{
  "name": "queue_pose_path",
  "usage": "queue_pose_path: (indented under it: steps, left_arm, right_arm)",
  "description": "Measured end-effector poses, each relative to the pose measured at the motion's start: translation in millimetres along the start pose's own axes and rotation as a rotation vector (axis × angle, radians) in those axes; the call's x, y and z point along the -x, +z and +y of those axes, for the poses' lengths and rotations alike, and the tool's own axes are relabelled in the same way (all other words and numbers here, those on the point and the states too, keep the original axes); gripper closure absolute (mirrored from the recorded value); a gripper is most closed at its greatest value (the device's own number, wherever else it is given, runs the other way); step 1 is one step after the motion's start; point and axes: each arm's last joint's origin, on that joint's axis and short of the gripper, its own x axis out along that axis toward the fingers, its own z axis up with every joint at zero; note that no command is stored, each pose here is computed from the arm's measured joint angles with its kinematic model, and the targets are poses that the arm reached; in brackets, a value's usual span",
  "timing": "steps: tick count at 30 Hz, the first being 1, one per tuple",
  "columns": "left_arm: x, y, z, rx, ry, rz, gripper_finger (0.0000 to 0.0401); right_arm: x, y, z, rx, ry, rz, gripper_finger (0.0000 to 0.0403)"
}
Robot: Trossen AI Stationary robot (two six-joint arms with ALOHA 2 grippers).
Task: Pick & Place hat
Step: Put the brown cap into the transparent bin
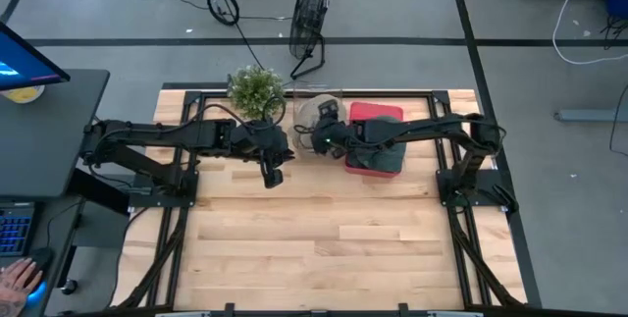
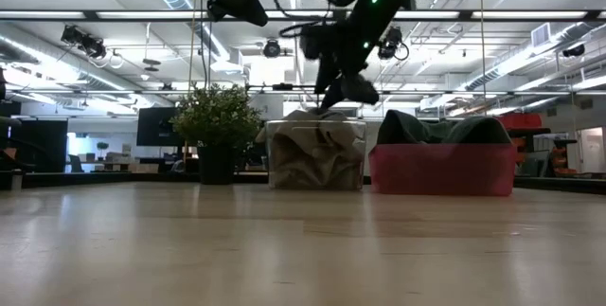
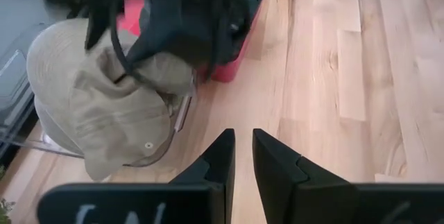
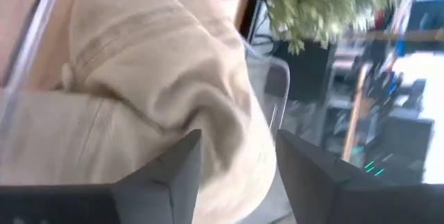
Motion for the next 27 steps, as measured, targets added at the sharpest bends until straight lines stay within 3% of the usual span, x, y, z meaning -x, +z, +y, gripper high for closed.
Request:
queue_pose_path:
  steps: [3,7,12,19,27]
  left_arm:
    - [0,0,0,0.019,0.001,0.002,0.0348]
    - [0,0,0,0.019,0.000,0.002,0.0348]
    - [0,0,0,0.017,0.000,0.002,0.0348]
    - [0,0,0,0.015,0.000,0.001,0.0348]
    - [0,1,0,0.014,-0.001,-0.005,0.0348]
  right_arm:
    - [16,-7,-9,-0.200,0.007,-0.009,0.0210]
    - [34,-22,-27,-0.576,0.062,-0.061,0.0209]
    - [31,-34,-35,-0.933,0.298,-0.158,0.0208]
    - [9,-49,-18,-1.007,0.286,-0.132,0.0208]
    - [-11,-63,5,-0.984,0.212,-0.138,0.0208]
